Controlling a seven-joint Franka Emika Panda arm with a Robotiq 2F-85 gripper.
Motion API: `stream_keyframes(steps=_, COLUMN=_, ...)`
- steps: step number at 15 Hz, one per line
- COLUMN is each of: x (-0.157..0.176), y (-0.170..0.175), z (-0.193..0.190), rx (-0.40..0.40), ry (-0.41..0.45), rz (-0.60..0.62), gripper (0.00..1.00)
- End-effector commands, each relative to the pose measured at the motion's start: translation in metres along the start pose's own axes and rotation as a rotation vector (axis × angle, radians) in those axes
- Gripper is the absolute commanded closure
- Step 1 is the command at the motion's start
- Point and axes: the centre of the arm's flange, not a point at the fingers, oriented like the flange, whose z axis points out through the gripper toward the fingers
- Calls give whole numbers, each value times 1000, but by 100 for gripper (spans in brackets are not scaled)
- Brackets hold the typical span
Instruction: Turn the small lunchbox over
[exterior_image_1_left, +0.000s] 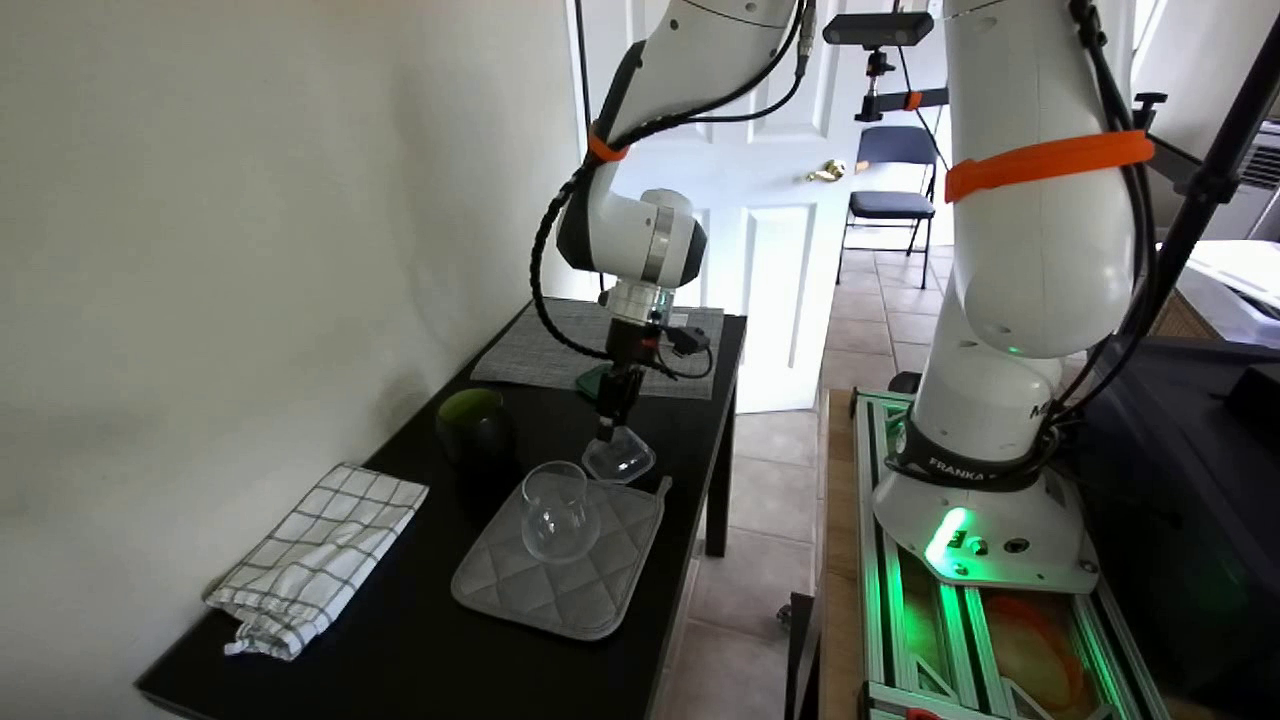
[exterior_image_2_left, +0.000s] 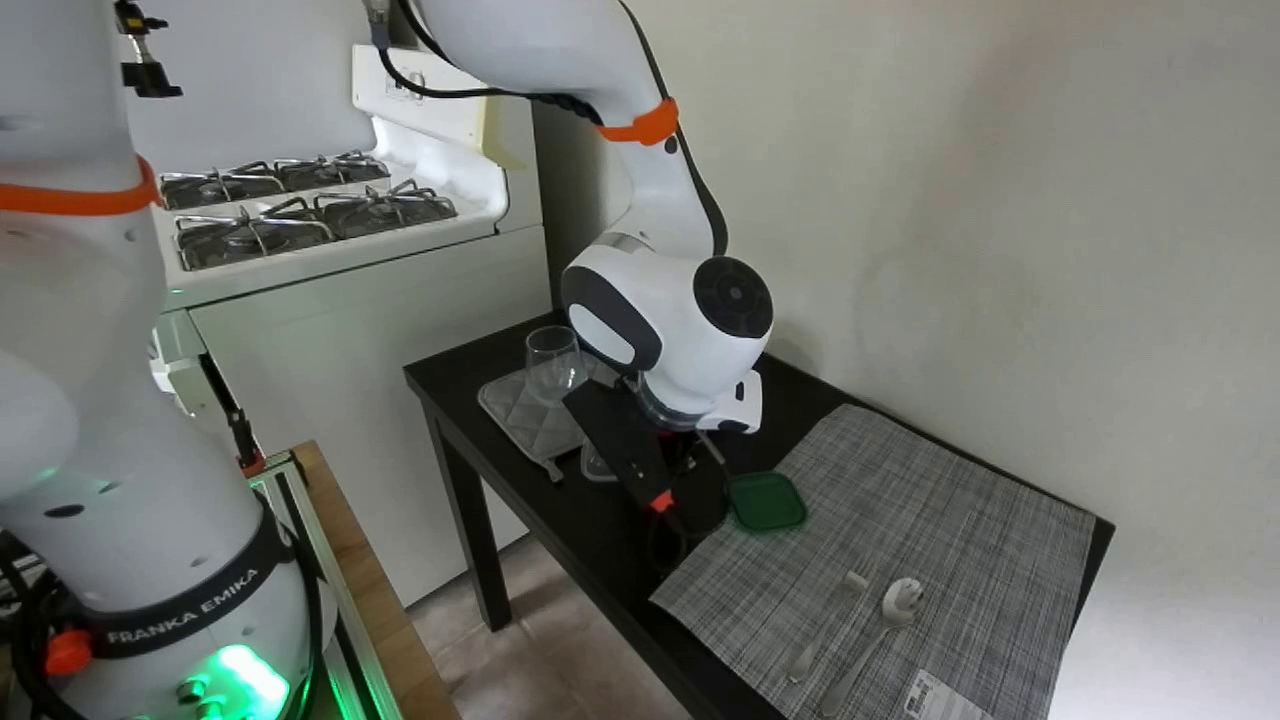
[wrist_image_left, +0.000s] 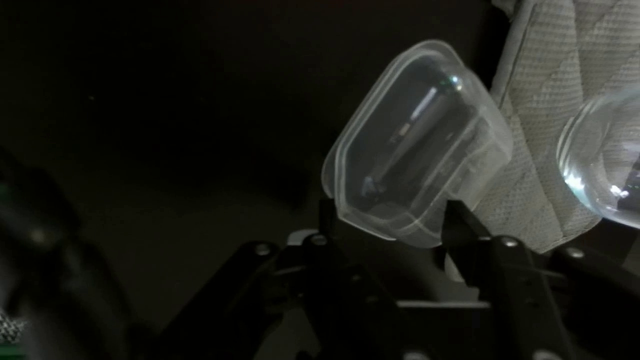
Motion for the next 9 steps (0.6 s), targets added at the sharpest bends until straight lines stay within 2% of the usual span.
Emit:
stream_keyframes(steps=1, x=-3, y=3, z=-5, rx=1, ry=-34, rz=18, gripper=72)
stream_keyframes(steps=9, x=3, y=-6, z=-40, rx=-35, ry=-65, rz=-2, gripper=87)
